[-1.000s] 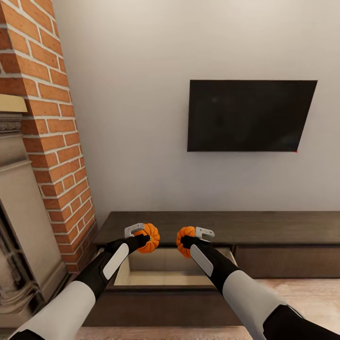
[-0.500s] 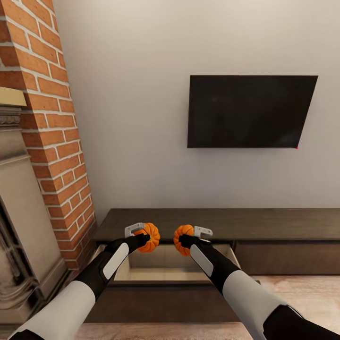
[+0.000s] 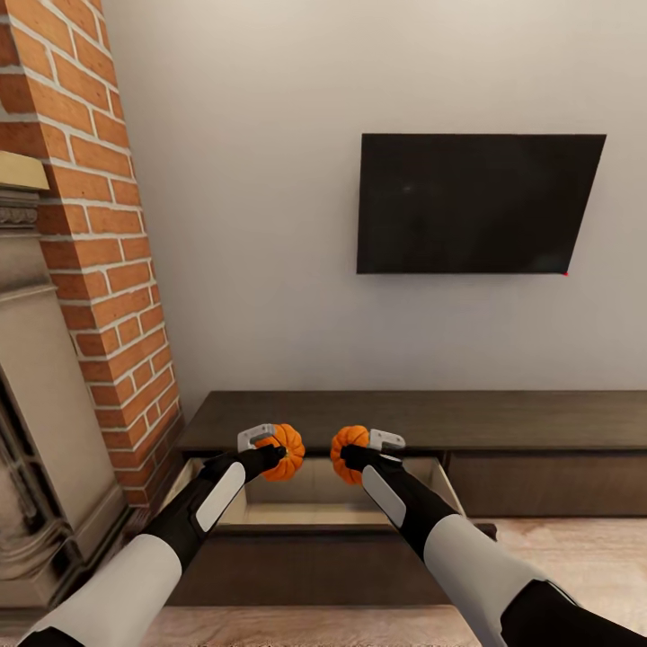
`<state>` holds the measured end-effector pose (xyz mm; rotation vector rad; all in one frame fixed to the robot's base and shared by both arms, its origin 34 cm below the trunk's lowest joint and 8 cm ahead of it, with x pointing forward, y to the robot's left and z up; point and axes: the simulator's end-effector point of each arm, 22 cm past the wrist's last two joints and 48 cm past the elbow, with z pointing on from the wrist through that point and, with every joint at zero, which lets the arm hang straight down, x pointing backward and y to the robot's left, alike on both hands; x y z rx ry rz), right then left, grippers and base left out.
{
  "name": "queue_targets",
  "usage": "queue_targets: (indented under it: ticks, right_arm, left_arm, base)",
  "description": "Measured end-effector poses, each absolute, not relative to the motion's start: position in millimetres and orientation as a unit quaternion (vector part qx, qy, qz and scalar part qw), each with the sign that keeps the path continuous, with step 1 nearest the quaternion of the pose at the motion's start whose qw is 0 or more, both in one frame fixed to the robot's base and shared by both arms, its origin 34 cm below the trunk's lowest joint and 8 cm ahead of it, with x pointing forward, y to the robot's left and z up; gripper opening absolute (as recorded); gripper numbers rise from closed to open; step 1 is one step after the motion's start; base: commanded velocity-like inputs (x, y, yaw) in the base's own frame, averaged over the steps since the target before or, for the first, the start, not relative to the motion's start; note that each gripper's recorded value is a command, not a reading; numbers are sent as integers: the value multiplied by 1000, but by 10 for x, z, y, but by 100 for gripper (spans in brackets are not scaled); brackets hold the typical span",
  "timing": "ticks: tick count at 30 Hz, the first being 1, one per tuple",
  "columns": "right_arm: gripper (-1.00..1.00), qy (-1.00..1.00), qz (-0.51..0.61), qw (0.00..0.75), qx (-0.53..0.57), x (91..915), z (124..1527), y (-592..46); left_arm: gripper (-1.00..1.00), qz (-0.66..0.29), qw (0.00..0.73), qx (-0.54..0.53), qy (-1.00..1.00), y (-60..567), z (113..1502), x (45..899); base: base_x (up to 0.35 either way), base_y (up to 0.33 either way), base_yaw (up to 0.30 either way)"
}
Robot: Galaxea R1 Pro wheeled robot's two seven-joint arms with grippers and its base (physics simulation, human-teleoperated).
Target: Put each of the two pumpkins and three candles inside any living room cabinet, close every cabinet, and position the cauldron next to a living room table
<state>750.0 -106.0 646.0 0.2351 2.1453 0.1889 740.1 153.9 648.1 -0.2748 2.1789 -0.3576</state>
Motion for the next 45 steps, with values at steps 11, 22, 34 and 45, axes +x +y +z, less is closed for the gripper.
queue_targets:
  ticks: [11,22,34,45]
  right_arm:
    - [-100,875,77,469,95,7448,6224,-1055]
    - [-100,875,76,469,89,7385,5979,-1035]
    - [-100,875,75,470,88,7368,5919,-1032]
    - [-100,875,75,470,88,7367,5919,-1032]
  left_arm:
    - [-100,-145,442,-110,878,1534,6245,7349]
    - [-100,-144,443,-111,878,1540,6005,7295]
    - [-100,-146,445,-111,876,1537,5967,7286]
    - [-100,-147,445,-111,876,1534,5968,7286]
  base:
    - [0,0,0]
    - [0,0,0]
    - [48,0,0]
    - [209,0,0]
